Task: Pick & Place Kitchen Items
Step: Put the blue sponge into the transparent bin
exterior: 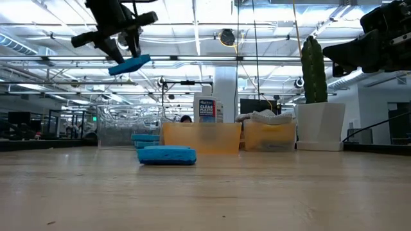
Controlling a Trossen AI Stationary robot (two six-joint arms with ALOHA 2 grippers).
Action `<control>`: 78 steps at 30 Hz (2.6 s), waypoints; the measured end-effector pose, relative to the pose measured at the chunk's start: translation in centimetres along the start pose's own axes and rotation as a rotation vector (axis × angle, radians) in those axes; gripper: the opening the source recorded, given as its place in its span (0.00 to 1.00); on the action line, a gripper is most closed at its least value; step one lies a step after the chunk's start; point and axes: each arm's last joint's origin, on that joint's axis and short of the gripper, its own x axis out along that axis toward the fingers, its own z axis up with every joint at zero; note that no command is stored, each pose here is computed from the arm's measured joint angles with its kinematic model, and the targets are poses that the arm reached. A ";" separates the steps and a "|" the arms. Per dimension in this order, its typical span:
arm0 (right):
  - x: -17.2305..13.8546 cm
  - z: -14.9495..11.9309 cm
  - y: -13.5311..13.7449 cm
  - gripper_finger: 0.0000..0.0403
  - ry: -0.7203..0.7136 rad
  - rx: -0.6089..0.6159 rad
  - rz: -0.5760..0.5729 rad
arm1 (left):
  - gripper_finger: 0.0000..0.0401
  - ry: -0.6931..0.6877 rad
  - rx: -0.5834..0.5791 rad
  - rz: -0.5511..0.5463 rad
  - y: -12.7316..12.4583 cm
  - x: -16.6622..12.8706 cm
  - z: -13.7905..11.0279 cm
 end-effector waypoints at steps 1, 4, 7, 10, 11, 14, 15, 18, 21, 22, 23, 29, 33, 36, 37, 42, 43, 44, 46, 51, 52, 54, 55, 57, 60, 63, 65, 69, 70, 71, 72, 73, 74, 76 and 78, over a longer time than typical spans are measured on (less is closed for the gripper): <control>0.0 0.0 0.0 0.00 -0.001 0.000 0.000 | 0.37 -0.029 0.005 0.019 0.2 0.4 0.7; 0.0 0.0 0.0 0.00 0.000 0.000 0.000 | 0.37 -0.090 0.007 0.065 0.6 1.6 2.7; 0.0 0.0 0.0 0.00 0.000 0.000 0.000 | 0.37 -0.133 0.025 0.074 0.6 3.1 4.6; 0.0 0.0 0.0 0.00 0.000 0.000 0.000 | 0.37 -0.152 0.069 0.081 0.5 4.9 6.3; 0.0 0.0 0.0 0.00 -0.001 0.000 0.000 | 0.37 -0.154 0.074 0.081 0.5 5.4 6.8; 0.0 0.0 0.0 0.00 0.000 0.000 0.000 | 0.37 -0.122 0.088 0.095 0.7 7.4 7.9; 0.0 0.0 0.0 0.00 0.000 0.000 0.000 | 0.37 -0.106 0.091 0.099 0.7 8.2 8.1; 0.0 0.0 0.0 0.00 0.000 0.000 0.000 | 0.37 -0.050 0.106 0.125 1.0 10.3 8.4; 0.0 0.0 0.0 0.00 0.000 0.000 0.000 | 0.37 -0.004 0.124 0.169 1.2 12.6 8.3; 0.0 0.0 0.0 0.00 0.000 0.000 0.000 | 0.37 0.013 0.130 0.185 1.3 13.3 8.2; 0.0 0.0 0.0 0.00 -0.001 0.000 0.000 | 0.37 0.030 0.134 0.192 1.3 14.0 8.1; 0.0 0.0 0.0 0.00 0.000 0.000 0.000 | 0.37 0.121 0.153 0.191 1.3 17.8 7.3; 0.0 0.0 0.0 0.00 0.000 0.000 0.000 | 0.37 0.142 0.179 0.172 1.0 19.3 6.9; 0.0 0.0 0.0 0.00 0.000 0.000 0.000 | 0.40 0.156 0.175 0.166 1.1 19.6 6.8; 0.0 0.0 0.0 0.00 0.000 0.000 0.000 | 0.42 0.160 0.174 0.166 1.1 19.6 6.8; 0.0 0.0 0.0 0.00 0.000 0.000 0.000 | 0.61 0.162 0.169 0.157 1.4 19.2 7.4; 0.0 0.0 0.0 0.00 0.000 0.000 0.000 | 0.65 0.167 0.177 0.144 1.5 19.0 7.5; 0.0 0.0 0.0 0.00 -0.001 0.000 0.000 | 0.69 0.171 0.186 0.129 1.5 18.8 7.7; 0.0 0.0 0.0 0.00 0.000 0.000 0.000 | 0.76 0.162 0.184 0.112 1.6 18.2 8.2; 0.0 0.0 0.0 0.00 0.000 0.000 0.000 | 0.86 0.112 0.153 0.069 1.7 16.0 9.4; 0.0 0.0 0.0 0.00 -0.001 0.000 0.000 | 0.87 0.105 0.150 0.062 1.7 15.5 9.5; 0.0 0.0 0.0 0.00 0.000 0.000 0.000 | 0.88 0.100 0.137 0.044 1.8 14.5 9.8; 0.0 0.0 0.0 0.00 0.000 0.000 0.000 | 0.88 0.097 0.131 0.029 1.8 13.9 9.9; 0.0 0.0 0.0 0.00 0.000 0.000 0.000 | 0.88 0.094 0.121 -0.019 1.6 12.6 9.9; 0.0 0.0 0.0 0.00 0.000 0.000 0.000 | 0.88 0.074 0.129 -0.108 0.6 10.3 9.4; 0.0 0.0 0.0 0.00 0.000 0.000 0.000 | 0.88 0.041 0.168 -0.202 -1.0 7.9 7.9; 0.0 0.0 0.0 0.00 0.000 0.000 0.000 | 0.88 0.020 0.195 -0.272 -2.4 6.3 6.5; 0.0 0.0 0.0 0.00 0.000 0.000 0.000 | 0.88 0.020 0.249 -0.408 -4.8 3.3 2.7; 0.0 0.0 0.0 0.00 0.000 0.000 0.000 | 0.88 0.028 0.264 -0.437 -5.2 2.6 1.7; 0.0 0.0 0.0 0.00 -0.001 0.000 0.000 | 0.88 0.044 0.284 -0.462 -5.6 1.9 0.7; 0.0 0.0 0.0 0.00 -0.001 0.000 0.000 | 0.88 0.061 0.302 -0.486 -5.9 1.3 -0.3; 0.0 0.0 0.0 0.00 0.000 0.000 0.000 | 0.88 0.078 0.316 -0.508 -6.3 0.8 -1.4; 0.0 0.0 0.0 0.00 -0.001 0.000 0.000 | 0.88 0.097 0.326 -0.528 -6.5 0.3 -2.5; 0.0 0.0 0.0 0.00 0.000 0.000 0.000 | 0.88 0.141 0.361 -0.543 -6.8 -0.4 -4.6; 0.0 0.0 0.0 0.00 -0.001 0.000 0.000 | 0.88 0.172 0.396 -0.570 -7.3 -0.9 -6.7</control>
